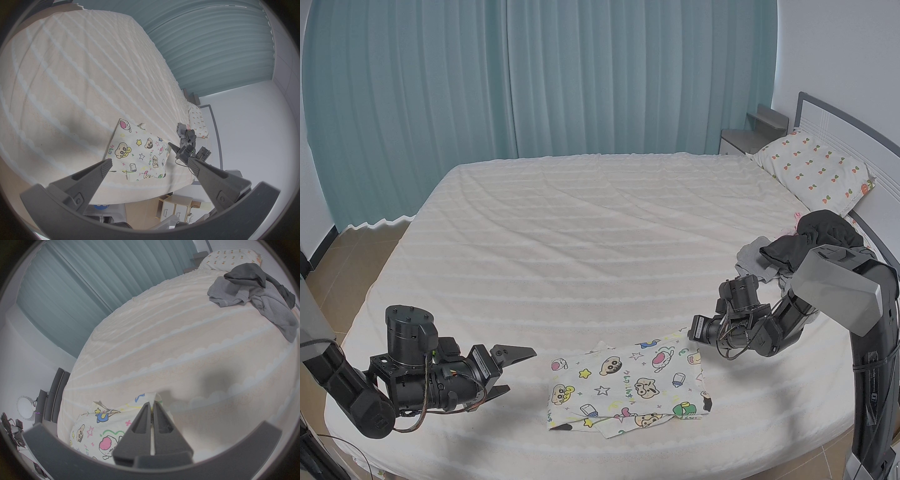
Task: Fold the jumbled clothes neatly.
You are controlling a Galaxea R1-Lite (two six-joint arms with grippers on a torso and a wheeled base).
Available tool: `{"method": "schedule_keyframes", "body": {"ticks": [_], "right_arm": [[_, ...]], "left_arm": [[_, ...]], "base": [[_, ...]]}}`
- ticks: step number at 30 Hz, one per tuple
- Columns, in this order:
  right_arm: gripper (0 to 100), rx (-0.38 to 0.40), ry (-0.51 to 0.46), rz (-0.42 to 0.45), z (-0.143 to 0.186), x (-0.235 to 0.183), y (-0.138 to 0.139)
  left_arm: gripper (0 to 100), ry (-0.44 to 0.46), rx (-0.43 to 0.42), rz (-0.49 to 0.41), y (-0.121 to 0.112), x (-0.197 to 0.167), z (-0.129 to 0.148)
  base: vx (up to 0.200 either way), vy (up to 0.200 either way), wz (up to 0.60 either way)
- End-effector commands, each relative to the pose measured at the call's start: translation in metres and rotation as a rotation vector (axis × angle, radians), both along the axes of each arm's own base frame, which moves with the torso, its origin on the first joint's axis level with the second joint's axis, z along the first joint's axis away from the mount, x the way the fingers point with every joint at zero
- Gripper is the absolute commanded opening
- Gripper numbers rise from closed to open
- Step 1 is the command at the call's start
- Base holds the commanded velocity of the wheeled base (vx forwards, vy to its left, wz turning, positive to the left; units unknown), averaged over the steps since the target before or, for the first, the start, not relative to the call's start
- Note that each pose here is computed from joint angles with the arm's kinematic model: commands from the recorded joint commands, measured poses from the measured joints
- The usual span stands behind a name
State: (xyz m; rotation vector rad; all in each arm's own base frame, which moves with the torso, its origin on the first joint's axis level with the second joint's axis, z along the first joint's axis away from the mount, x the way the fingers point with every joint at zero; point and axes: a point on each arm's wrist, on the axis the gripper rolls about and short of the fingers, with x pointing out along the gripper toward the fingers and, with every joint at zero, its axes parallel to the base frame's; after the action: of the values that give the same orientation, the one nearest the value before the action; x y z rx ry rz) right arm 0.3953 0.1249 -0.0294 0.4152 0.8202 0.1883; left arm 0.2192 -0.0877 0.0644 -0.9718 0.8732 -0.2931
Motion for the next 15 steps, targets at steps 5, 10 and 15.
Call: {"method": "schedule_keyframes", "body": {"ticks": [5, 10, 15], "right_arm": [[0, -0.003, -0.001, -0.01, 0.003, 0.001, -0.004], [100, -0.012, 0.002, 0.001, 0.002, -0.003, -0.002], [100, -0.002, 0.022, 0.001, 0.015, -0.019, -0.009]], "left_arm": [[100, -0.009, 0.025, 0.007, -0.004, 0.009, -0.005], [100, -0.029, 0.077, 0.023, -0.009, 0.026, -0.024], [100, -0.036, 0.165, -0.015, -0.009, 0.04, -0.047]], "base": [[0.0, 0.0, 0.0], [0.0, 0.0, 0.0], [0.0, 0.0, 0.0]]}}
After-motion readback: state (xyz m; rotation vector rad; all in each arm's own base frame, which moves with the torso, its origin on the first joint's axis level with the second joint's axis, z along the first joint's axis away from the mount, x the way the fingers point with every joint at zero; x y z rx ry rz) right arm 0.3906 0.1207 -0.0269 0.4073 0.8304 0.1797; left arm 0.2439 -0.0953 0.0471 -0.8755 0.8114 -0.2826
